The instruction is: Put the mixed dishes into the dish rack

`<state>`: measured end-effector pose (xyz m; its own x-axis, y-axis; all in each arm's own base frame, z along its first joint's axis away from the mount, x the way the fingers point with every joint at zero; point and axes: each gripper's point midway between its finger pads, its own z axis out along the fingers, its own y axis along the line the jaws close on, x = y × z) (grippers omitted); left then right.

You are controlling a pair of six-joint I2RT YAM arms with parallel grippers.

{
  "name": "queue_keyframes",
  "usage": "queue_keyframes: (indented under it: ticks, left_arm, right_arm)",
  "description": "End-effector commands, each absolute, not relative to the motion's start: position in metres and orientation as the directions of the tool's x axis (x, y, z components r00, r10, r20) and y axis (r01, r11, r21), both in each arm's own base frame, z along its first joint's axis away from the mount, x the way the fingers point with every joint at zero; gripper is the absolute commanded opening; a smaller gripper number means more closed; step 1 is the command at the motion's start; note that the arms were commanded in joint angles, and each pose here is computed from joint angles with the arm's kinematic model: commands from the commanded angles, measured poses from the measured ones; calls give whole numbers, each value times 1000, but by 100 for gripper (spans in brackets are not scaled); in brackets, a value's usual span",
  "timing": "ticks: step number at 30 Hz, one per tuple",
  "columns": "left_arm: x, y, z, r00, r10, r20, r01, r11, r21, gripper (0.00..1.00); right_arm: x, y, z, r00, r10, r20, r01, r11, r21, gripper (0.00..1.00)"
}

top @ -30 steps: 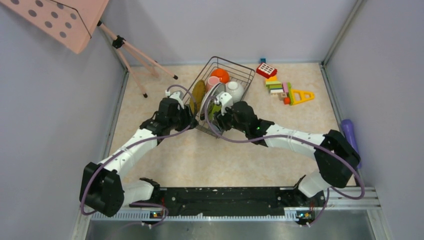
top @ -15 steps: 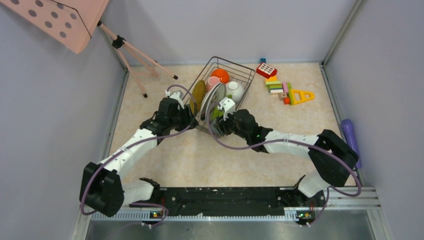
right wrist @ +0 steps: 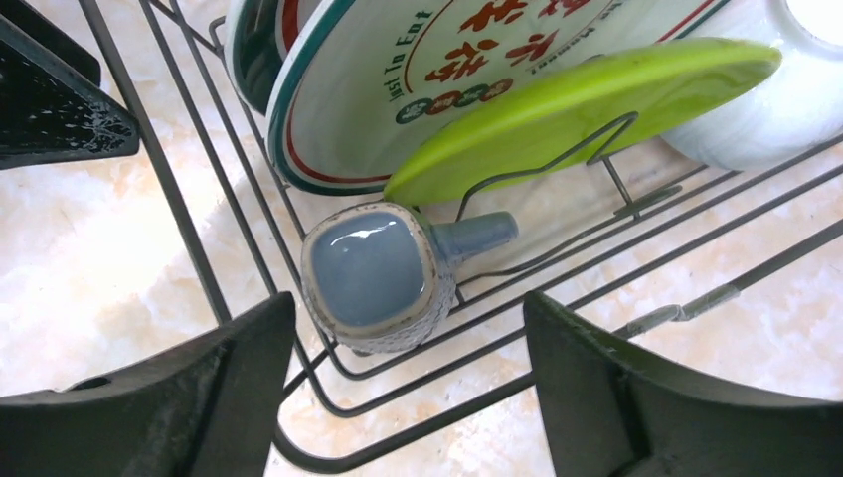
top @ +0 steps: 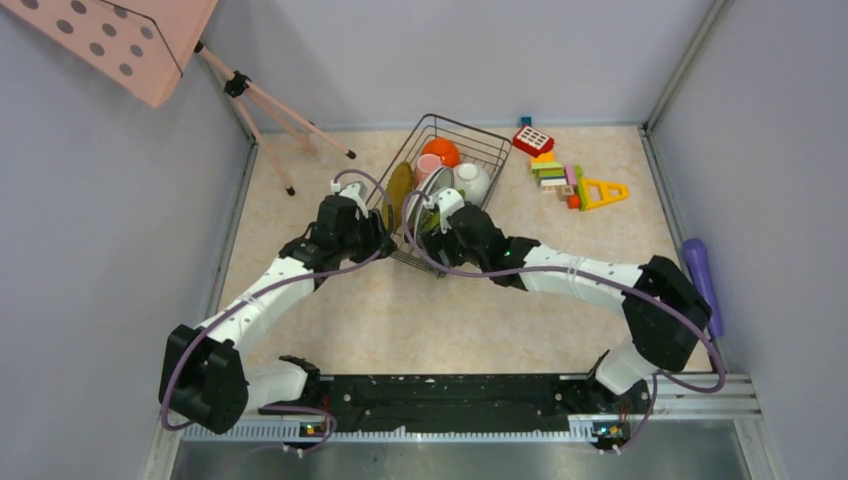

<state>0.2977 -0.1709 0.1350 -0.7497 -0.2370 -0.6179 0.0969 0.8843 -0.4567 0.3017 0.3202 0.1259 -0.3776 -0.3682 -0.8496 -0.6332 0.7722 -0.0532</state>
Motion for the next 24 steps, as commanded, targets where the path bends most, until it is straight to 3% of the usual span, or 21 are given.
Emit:
queue_keyframes:
  ticks: [1,10,16,20,24]
  left_arm:
    - [308,-173,156,-713,-248,-656,123,877,-465,50]
    - [297,-143,182,-641,-258,-723,77,915,-395,58]
    - [280,-88,187,-479,-370,-796,-124,926,-356,78]
    - [273,-47,169,-359,-459,-813,-344,874,-342,84]
    - [272,-18,154,-244,-475,-846,-472,820,-324,88]
  right_arm:
    - [301,329,159,-417,-322,-850,-614,789,2,87]
    - [285,293,207,-417,-166,-894,-515,853,82,93]
    - [286,191,207,-354,-6,-935,-144,988,49,94]
    - [284,127,190,-303,161,-939,24,987,161,94]
    - [280,68,188,-110,209,-972,141,971,193,96]
